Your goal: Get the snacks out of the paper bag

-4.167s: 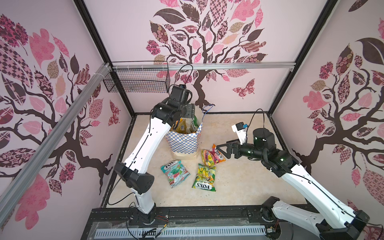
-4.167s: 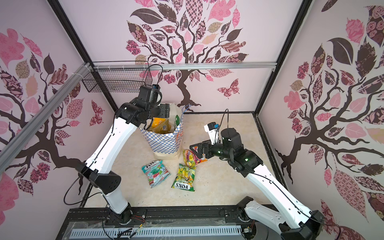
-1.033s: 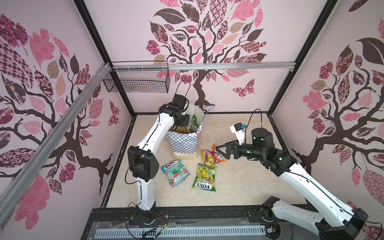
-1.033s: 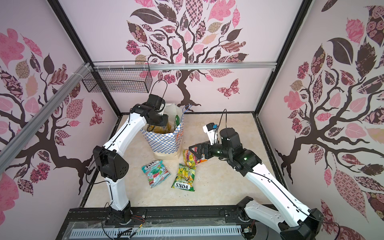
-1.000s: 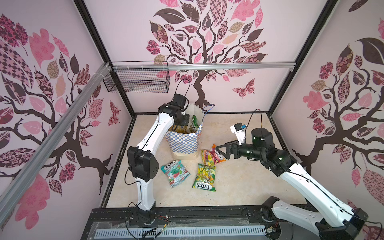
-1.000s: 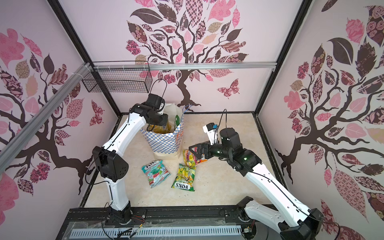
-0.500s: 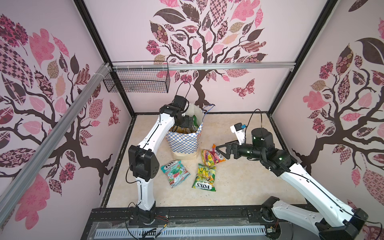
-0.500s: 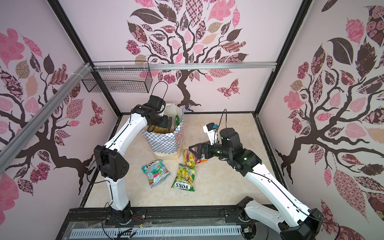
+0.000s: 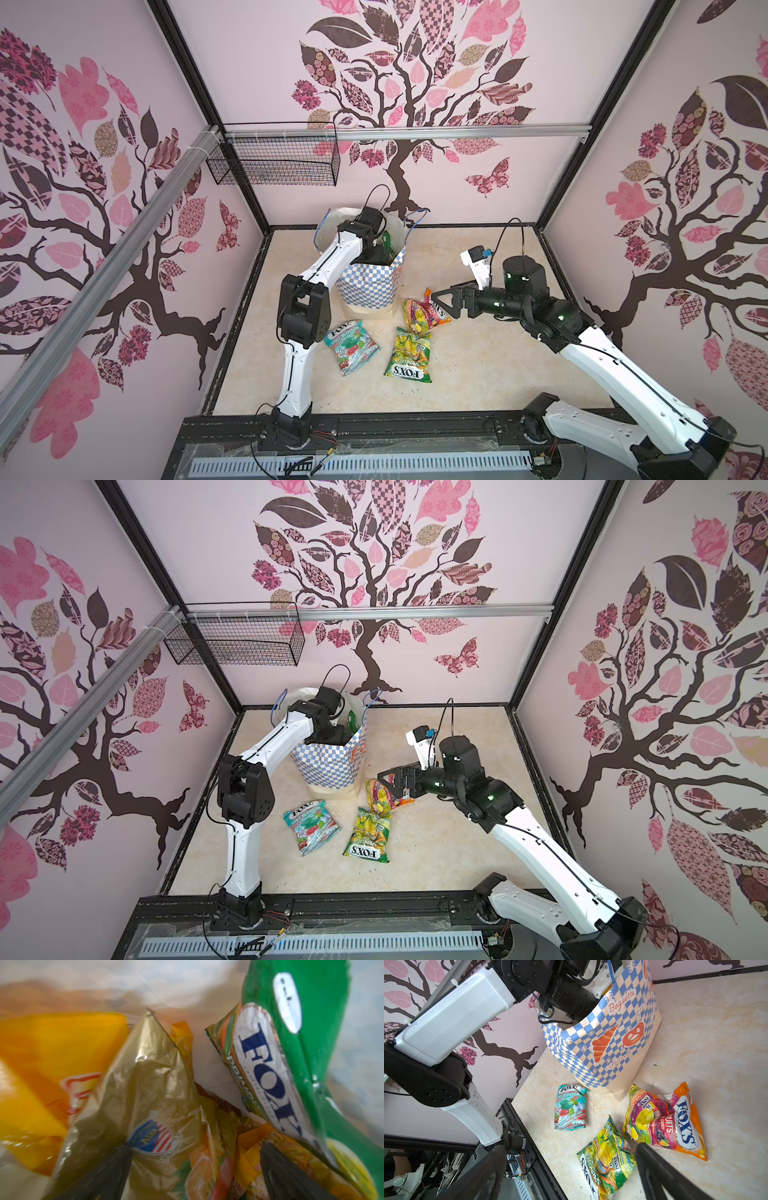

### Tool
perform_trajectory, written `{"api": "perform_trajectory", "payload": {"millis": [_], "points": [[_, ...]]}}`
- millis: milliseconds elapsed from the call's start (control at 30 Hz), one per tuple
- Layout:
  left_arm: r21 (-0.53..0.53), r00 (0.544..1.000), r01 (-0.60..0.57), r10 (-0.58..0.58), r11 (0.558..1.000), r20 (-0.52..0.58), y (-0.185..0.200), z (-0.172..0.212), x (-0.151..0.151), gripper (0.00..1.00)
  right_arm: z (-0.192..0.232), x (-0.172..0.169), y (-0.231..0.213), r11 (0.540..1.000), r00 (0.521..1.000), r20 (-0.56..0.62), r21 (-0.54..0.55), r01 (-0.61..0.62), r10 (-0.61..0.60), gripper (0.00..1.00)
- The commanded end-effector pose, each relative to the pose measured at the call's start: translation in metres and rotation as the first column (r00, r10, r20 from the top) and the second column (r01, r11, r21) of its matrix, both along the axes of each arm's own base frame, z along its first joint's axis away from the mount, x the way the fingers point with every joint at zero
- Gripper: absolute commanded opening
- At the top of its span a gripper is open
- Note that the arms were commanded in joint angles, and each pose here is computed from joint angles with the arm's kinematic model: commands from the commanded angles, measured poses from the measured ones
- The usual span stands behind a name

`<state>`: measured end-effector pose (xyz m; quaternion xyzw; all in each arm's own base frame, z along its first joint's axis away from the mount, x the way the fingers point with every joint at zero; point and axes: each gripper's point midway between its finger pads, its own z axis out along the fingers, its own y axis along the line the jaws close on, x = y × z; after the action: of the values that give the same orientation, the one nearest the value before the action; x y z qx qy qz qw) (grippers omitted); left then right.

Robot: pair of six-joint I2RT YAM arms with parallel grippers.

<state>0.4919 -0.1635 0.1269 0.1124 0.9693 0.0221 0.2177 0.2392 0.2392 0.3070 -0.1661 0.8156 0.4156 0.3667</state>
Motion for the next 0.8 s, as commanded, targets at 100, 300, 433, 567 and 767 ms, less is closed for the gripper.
{"api": "perform_trajectory", "payload": {"millis": [100, 300, 433, 567, 767], "points": [[0.056, 0.99, -0.014, 0.022, 0.998, -0.14, 0.011, -0.061, -0.01, 0.97, 0.008, -0.002, 0.0, 1.0, 1.0, 0.012, 0.003, -0.007, 0.007, 1.0], [0.045, 0.984, -0.015, 0.022, 0.999, -0.174, 0.009, -0.071, -0.014, 0.58, 0.008, -0.002, 0.001, 1.0, 1.0, 0.01, 0.006, -0.007, 0.007, 1.0], [0.037, 0.986, -0.018, 0.024, 0.999, -0.168, 0.009, -0.064, -0.014, 0.34, 0.009, -0.001, 0.001, 1.0, 1.0, 0.009, 0.008, -0.009, 0.009, 1.0], [0.032, 0.987, -0.014, 0.019, 0.999, -0.159, 0.008, -0.056, -0.014, 0.11, 0.011, -0.002, 0.001, 1.0, 1.0, 0.011, 0.013, -0.01, 0.01, 1.0], [0.0, 0.993, -0.013, 0.012, 1.0, -0.12, 0.005, -0.033, -0.012, 0.0, 0.01, -0.002, 0.001, 1.0, 1.0, 0.009, 0.011, -0.007, 0.007, 1.0]]}}
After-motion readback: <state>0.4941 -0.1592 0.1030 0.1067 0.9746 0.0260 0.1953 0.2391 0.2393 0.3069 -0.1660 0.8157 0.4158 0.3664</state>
